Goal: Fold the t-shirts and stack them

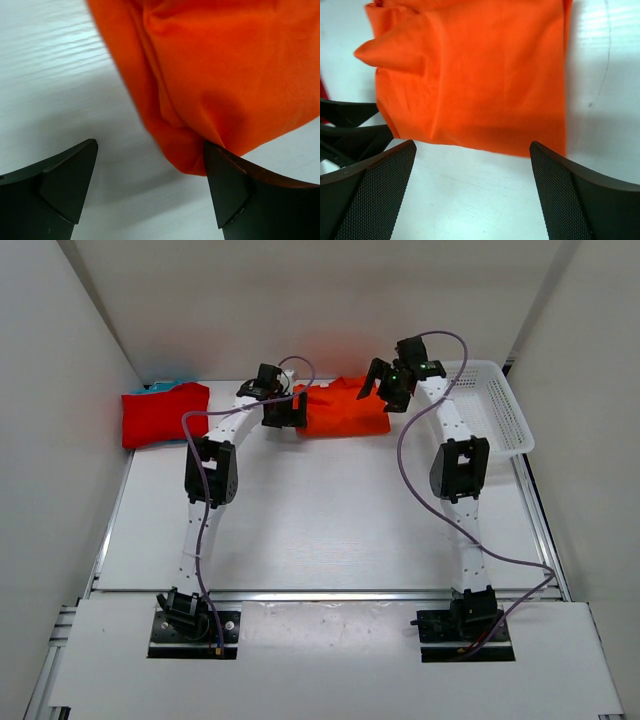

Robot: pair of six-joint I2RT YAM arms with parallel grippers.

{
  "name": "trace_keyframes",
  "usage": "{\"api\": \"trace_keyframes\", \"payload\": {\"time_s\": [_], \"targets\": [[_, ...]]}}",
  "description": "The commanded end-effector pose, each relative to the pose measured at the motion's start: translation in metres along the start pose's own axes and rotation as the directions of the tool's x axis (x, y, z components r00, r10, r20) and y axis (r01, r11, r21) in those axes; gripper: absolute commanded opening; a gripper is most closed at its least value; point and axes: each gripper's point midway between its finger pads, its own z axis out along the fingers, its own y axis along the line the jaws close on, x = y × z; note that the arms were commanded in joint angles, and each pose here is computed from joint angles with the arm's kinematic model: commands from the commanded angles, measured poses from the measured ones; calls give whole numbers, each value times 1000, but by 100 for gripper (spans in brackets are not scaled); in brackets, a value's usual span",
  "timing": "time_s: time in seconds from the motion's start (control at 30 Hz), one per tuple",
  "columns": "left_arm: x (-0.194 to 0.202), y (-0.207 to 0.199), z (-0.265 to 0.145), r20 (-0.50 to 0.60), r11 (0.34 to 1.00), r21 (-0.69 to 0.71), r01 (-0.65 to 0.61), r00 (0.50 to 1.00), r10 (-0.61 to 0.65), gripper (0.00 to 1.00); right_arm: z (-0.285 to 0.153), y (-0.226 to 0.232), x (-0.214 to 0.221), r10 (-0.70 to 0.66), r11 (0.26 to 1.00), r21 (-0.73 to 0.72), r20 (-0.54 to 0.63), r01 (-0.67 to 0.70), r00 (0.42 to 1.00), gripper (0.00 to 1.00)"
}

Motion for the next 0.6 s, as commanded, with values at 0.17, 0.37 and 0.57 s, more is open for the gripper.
{"api": "trace_keyframes", "payload": {"time_s": [0.17,0.37,0.57], "targets": [[-33,-36,-23,83,997,70,-19,996,13,98,23,-54,19,38,974,225,-36,-29,999,99],[-25,-37,-29,53,995,99,-7,999,2,95,25,-76,27,19,949,315,-57,0,998,100],[-38,-44,-58,76,990,144,0,997,-11,94,36,-88,27,47,959,282,-65,-27,997,98]]}}
